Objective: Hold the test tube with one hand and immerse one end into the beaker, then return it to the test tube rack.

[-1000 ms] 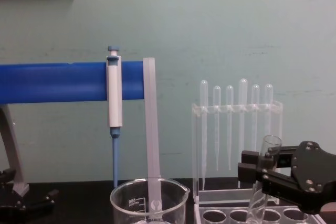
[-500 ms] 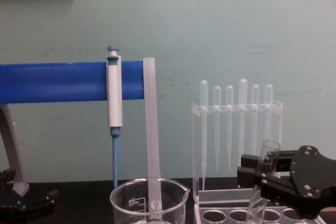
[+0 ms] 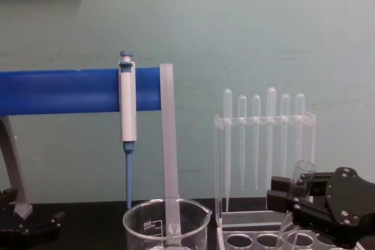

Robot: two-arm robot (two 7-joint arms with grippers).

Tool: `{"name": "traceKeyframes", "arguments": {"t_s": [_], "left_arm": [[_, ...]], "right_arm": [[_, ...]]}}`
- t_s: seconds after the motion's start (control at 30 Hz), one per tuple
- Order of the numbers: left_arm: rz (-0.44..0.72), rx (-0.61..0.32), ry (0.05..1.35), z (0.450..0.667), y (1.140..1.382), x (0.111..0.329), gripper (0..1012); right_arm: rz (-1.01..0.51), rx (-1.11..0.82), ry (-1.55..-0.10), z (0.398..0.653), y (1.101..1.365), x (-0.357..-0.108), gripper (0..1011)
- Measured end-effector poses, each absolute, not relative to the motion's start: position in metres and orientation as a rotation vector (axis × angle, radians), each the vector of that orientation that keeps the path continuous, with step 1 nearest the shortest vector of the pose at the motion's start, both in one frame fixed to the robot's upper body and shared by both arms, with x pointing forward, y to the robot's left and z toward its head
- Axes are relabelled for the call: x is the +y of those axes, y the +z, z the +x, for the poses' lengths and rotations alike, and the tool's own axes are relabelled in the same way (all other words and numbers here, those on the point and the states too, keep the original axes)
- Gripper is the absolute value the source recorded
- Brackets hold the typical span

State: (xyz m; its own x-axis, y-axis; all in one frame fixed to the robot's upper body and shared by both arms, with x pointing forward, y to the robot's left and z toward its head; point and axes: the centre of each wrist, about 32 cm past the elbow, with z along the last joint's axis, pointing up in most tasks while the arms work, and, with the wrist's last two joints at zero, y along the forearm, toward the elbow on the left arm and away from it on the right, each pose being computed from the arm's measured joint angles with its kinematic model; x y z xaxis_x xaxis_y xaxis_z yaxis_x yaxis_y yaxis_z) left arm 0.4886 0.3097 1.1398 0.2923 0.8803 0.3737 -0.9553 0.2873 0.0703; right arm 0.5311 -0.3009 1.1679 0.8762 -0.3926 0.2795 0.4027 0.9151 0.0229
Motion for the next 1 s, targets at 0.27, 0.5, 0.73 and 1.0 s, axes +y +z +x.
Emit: {"name": "traceKeyframes", "arguments": {"t_s": [0.27,0.5,0.73,1.0], "left_arm": [[0.304,-0.285,1.248,0.4886,1.1398,0.3097,1000],[0.304,-0.285,1.248,0.4886,1.1398,0.3097,1000],[0.305,-0.285,1.248,0.4886,1.1398,0.3097,1000],[0.304,-0.285,1.248,0.4886,1.1398,0.3096,1000]], "right_arm": [[-0.036,-0.284,-0.415,0.5312,1.168,-0.301,224],[-0.036,-0.285,-0.414,0.5312,1.1683,-0.301,341],[-0.037,-0.285,-0.414,0.5312,1.1684,-0.3009,544],[-0.036,-0.296,-0.41,0.53,1.1716,-0.2991,823]]}}
